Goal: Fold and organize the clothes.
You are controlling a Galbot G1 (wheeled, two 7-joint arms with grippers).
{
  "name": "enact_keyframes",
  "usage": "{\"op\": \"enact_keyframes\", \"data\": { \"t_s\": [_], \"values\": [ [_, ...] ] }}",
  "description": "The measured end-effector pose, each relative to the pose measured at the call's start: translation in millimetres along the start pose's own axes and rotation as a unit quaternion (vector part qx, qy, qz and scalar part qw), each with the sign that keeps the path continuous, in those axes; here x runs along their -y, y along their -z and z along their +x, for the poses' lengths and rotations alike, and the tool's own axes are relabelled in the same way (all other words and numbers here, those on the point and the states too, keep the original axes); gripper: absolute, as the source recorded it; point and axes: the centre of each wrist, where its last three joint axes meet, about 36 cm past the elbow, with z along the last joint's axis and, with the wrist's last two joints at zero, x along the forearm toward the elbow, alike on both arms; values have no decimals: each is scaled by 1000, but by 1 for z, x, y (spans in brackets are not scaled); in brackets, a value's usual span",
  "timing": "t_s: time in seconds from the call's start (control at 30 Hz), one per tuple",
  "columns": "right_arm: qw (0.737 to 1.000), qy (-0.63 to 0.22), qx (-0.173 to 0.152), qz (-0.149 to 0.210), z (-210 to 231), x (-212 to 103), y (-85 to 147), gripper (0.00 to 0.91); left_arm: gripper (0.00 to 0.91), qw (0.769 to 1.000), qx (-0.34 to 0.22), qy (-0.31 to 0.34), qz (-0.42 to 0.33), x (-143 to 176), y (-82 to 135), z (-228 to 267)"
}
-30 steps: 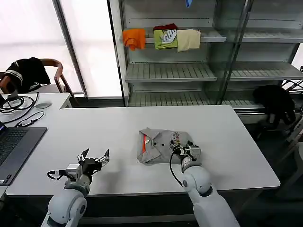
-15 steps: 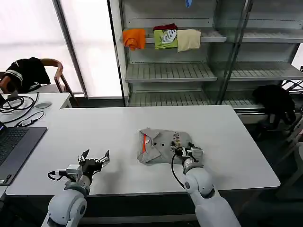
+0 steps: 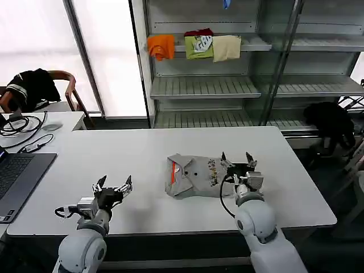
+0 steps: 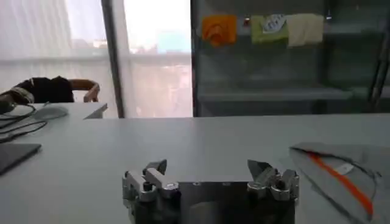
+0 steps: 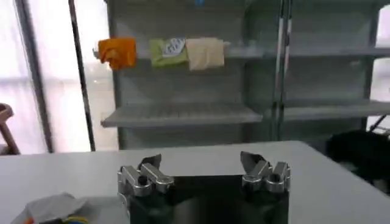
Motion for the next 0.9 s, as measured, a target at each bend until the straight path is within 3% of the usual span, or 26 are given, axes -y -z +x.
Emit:
{"op": "enact_keyframes", "data": {
  "t_s": [0.3,0.9],
  "values": [
    [999,-34,26,33,19,34,0,907,907,1000,26,6,14,13,3,7],
    [996,-66,25,54,36,62,-7,907,907,999,46,13,10,12,6,7]
  ]
}}
